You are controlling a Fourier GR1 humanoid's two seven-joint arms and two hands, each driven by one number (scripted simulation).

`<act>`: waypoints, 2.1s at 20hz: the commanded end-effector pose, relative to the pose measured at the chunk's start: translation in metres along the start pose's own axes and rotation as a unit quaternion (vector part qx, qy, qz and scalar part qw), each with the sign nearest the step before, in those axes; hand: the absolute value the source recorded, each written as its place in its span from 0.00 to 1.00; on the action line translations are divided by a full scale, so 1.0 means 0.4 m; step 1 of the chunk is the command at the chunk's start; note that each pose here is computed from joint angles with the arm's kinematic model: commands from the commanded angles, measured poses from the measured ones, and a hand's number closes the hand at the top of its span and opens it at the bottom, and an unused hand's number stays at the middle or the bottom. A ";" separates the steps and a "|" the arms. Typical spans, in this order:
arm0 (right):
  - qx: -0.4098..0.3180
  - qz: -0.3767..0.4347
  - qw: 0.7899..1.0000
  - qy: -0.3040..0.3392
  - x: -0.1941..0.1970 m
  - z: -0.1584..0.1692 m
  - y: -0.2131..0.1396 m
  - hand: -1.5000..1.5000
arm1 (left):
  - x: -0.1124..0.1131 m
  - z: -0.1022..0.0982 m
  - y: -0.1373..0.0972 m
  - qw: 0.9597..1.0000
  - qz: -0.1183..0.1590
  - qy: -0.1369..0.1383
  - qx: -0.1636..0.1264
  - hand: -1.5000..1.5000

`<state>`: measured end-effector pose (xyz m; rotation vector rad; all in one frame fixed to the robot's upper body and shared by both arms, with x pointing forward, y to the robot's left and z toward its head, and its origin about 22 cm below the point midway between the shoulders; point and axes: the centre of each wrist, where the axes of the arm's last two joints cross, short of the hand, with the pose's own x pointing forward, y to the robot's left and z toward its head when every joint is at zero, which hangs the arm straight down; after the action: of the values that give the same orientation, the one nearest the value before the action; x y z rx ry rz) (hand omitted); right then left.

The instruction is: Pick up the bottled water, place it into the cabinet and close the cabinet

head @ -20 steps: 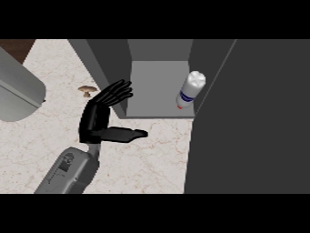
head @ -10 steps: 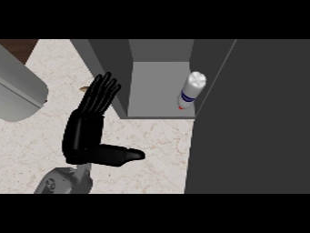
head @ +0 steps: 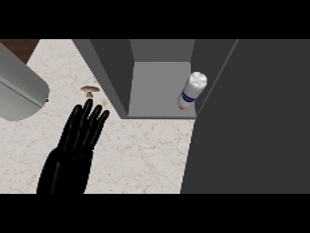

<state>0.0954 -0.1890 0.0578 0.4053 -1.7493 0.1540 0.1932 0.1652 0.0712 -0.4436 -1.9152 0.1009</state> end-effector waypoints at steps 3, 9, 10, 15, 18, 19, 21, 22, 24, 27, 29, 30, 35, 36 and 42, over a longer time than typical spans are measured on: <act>0.116 0.034 0.992 0.047 0.006 0.011 0.023 1.00 | 0.071 0.074 0.037 1.000 0.005 -0.013 0.011 0.00; 0.176 0.031 0.983 0.036 0.055 0.007 0.085 1.00 | 0.161 0.133 0.097 0.998 -0.019 -0.045 0.044 0.00; 0.187 0.033 0.981 0.031 0.083 0.008 0.072 1.00 | 0.115 0.160 0.094 0.998 -0.027 -0.035 0.048 0.00; 0.200 0.048 0.978 0.011 0.096 -0.005 0.127 1.00 | 0.183 0.198 0.138 0.998 -0.009 -0.031 0.048 0.00; 0.211 0.060 0.976 0.012 0.108 -0.045 0.127 1.00 | 0.188 0.194 0.170 0.998 -0.004 -0.036 0.047 0.00; 0.215 0.065 0.974 0.020 0.111 -0.046 0.135 1.00 | 0.188 0.201 0.188 0.998 -0.010 -0.036 0.055 0.00; 0.214 0.048 0.976 0.016 0.117 -0.049 0.137 1.00 | 0.210 0.213 0.198 0.998 -0.008 -0.041 0.053 0.00; 0.209 0.048 0.977 0.015 0.086 -0.067 0.143 1.00 | 0.216 0.226 0.212 0.998 -0.011 -0.031 0.047 0.00; 0.206 0.043 0.977 0.021 0.099 -0.092 0.139 1.00 | 0.242 0.219 0.217 0.998 -0.008 -0.040 0.042 0.00; 0.198 0.013 0.980 0.021 0.091 -0.118 0.180 1.00 | 0.244 0.229 0.222 0.999 -0.004 -0.031 0.042 0.00; 0.197 -0.007 0.980 0.024 0.108 -0.147 0.216 1.00 | 0.266 0.253 0.234 0.999 -0.001 -0.025 0.043 0.00; 0.192 -0.001 0.981 0.021 0.110 -0.160 0.220 1.00 | 0.281 0.265 0.287 0.998 -0.013 -0.032 0.047 0.00; 0.189 0.010 0.981 0.037 0.121 -0.274 0.237 1.00 | 0.301 0.296 0.297 0.998 -0.007 -0.031 0.046 0.00; 0.186 0.005 0.982 0.033 0.137 -0.292 0.232 1.00 | 0.332 0.296 0.288 0.998 -0.001 -0.043 0.045 0.00; 0.154 -0.020 0.987 0.033 0.120 -0.443 0.166 1.00 | 0.368 0.361 0.370 0.998 -0.006 -0.044 0.053 0.00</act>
<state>0.1938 -0.0757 0.1420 0.6303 -1.6512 0.4558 0.0674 0.3536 0.1030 -0.3662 -1.9786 0.2076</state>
